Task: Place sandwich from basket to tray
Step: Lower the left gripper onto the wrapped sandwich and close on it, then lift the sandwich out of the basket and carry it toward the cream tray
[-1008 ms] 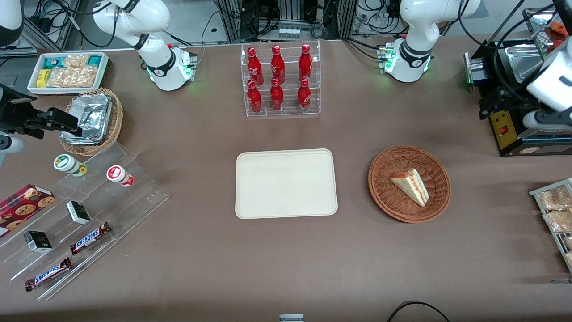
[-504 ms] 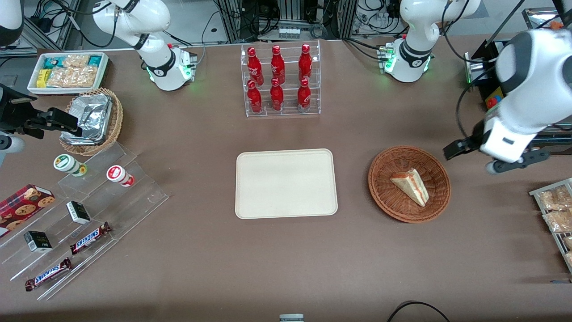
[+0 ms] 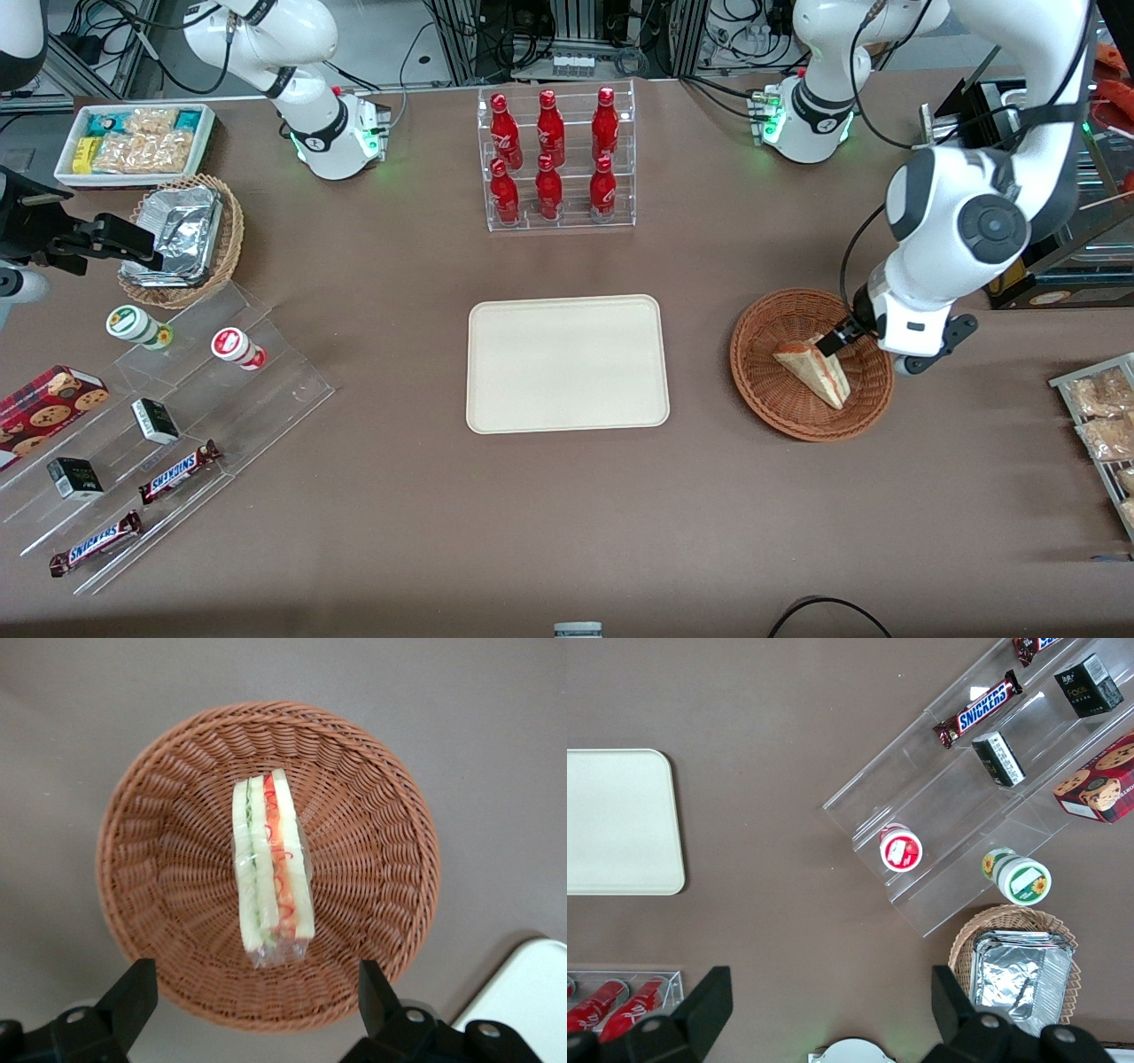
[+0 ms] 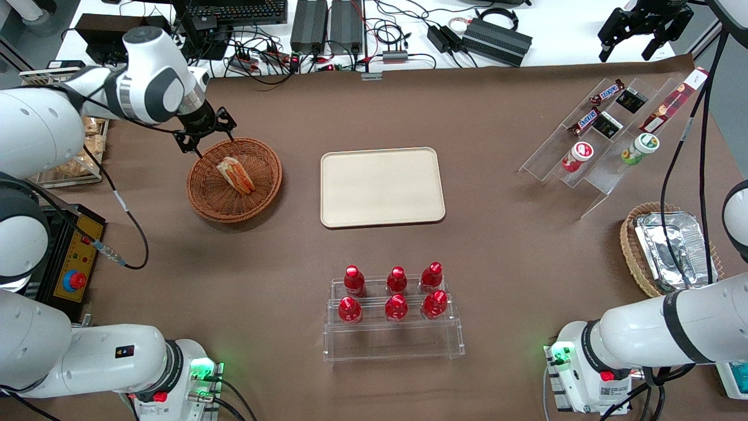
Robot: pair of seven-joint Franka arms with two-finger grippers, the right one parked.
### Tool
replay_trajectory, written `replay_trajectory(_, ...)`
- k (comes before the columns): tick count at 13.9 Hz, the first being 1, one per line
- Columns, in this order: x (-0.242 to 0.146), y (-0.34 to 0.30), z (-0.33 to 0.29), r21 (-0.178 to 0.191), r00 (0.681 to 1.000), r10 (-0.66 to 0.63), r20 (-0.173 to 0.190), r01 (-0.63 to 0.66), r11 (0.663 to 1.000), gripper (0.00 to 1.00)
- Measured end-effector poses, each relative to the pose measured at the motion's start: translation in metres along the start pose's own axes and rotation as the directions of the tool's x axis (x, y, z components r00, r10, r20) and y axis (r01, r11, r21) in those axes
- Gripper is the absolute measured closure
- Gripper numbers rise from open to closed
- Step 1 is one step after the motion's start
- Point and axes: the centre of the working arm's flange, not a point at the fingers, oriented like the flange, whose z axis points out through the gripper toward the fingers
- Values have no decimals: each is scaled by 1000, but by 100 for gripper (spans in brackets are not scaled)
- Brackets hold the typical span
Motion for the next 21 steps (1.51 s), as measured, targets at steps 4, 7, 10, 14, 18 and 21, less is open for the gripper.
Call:
replay_trajectory(4,1,0,36,-18,1000,-8,0,8,1000,0)
replay_trajectory(7,2,1,54,-11,1000,-8,18,9,1000,0)
replay_trajectory(10,4,2,71,-13,1000,-10,28,10,1000,0)
replay_trajectory(14,4,-1,97,11,998,-15,66,14,1000,2)
replay_trajectory(18,6,1,99,14,997,-16,74,15,1000,43)
replay_trajectory(21,20,12,56,49,995,-17,100,12,999,67)
